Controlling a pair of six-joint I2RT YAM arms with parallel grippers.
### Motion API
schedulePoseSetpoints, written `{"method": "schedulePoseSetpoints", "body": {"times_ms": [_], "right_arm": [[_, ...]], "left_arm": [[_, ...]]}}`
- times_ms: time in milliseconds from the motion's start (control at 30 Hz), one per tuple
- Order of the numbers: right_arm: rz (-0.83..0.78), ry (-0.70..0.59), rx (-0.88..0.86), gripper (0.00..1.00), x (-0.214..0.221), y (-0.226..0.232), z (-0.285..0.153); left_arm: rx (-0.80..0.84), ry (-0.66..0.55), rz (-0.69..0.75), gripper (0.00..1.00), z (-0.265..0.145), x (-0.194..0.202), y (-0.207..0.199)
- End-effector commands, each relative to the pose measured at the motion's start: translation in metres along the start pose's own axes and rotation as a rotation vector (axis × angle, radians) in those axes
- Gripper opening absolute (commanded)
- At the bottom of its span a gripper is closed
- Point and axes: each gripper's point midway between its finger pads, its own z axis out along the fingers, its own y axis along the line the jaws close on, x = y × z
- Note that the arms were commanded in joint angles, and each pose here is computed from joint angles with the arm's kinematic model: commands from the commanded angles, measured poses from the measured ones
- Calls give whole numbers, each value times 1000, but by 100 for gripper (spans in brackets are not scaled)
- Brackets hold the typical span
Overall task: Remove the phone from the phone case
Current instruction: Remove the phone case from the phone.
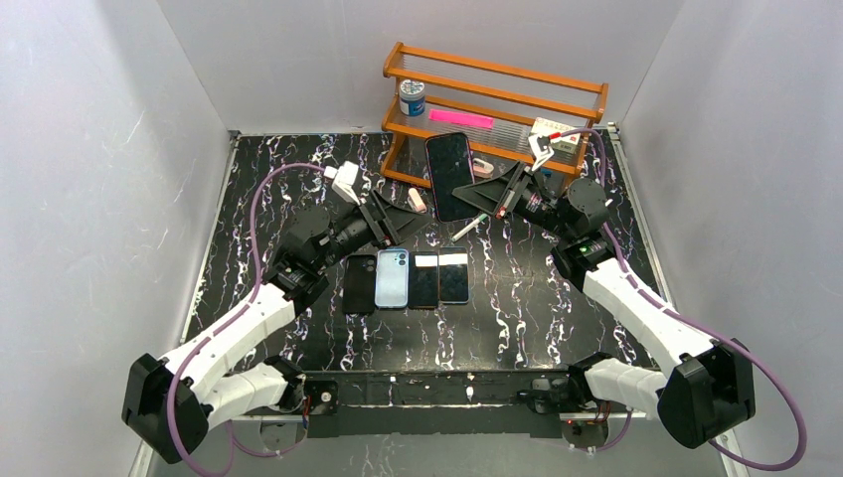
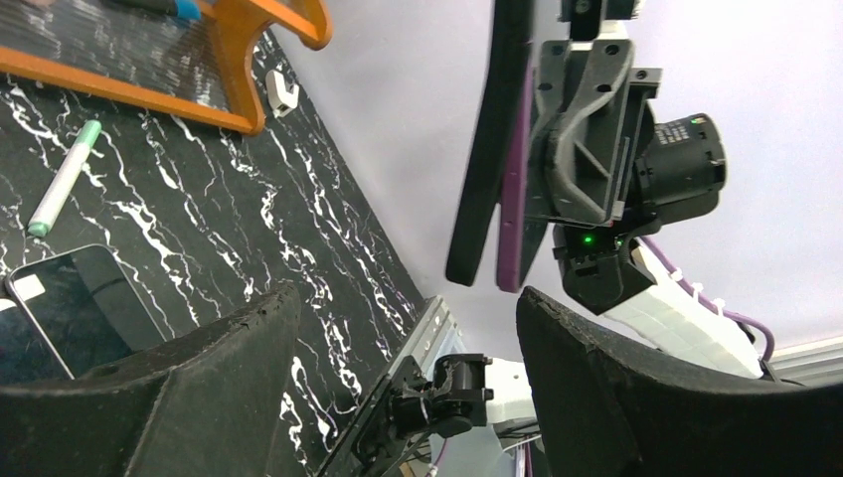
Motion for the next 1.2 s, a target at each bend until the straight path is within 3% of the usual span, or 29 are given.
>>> {"method": "schedulePoseSetpoints", "body": {"times_ms": [0,467,667,967,1167], "right_arm": [[-94,-73,-144,1,-24,55,-3],[-90,-68,-148,1,-22,54,-3],[-77,-44,-160,1,-19,53,-2],[-47,20,-169,1,-3,48,-6],[-38,48,-155,1,5,42,-9]], "left_arm": [[12,23,24,76,4,2,-3],[120,54,9,76,19,3,-27],[114,15,-21,74,22,-1,-22],[205,-17,-46,48,44,-17,-39],[229,-23,-18,9,54,-23,-43]]}}
